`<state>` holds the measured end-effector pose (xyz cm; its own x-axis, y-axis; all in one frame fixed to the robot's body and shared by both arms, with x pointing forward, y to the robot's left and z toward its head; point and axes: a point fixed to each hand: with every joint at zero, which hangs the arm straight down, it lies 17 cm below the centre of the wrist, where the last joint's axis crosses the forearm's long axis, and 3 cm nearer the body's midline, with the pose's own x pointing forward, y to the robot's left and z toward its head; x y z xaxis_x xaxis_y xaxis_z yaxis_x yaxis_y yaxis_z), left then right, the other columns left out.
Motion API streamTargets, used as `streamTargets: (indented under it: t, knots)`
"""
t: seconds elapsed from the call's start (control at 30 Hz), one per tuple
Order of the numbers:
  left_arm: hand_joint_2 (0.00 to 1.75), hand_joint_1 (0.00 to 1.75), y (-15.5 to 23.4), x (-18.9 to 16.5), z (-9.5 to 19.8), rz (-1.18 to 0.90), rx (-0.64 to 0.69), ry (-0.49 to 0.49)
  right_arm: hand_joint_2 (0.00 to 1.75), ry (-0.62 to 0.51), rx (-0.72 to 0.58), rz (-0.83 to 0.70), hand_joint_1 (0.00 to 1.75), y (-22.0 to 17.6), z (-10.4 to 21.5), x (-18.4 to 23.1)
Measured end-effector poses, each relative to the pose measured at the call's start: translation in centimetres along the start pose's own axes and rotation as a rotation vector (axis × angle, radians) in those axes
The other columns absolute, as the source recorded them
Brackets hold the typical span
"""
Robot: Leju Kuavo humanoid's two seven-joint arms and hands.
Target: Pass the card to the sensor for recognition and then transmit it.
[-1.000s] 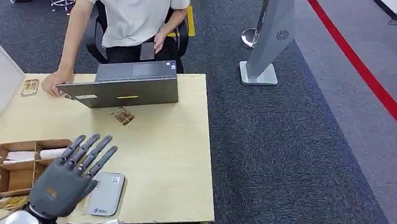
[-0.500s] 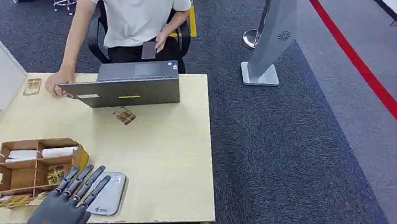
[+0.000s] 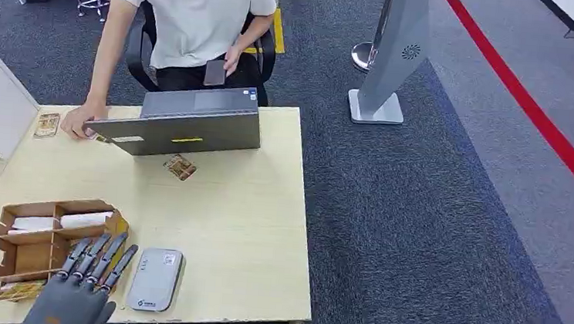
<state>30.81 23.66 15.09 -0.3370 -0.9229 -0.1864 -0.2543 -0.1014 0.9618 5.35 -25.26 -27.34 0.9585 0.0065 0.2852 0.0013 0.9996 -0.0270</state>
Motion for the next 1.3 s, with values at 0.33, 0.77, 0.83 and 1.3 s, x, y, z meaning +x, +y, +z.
streamTargets:
  t: [0.33,0.77,0.83,1.3]
  knots:
    - [1.75,0.0,-4.0,-5.7,0.6,-0.055,-0.083,0.169,1.75,0.003,0.002,0.02,0.0,-0.2,0.0,-0.1]
    - [1.75,0.0,-5.9,-7.6,1.2,-0.058,-0.127,0.236,1.75,0.006,0.003,0.034,0.0,-0.1,0.0,-0.2]
    - [1.75,0.0,-5.9,-7.6,1.3,-0.057,-0.129,0.238,1.75,0.006,0.003,0.032,0.0,-0.1,0.0,-0.2]
    - [1.75,0.0,-6.4,-8.0,1.3,-0.052,-0.142,0.257,1.75,0.007,-0.002,0.039,0.0,-0.4,0.0,-0.2]
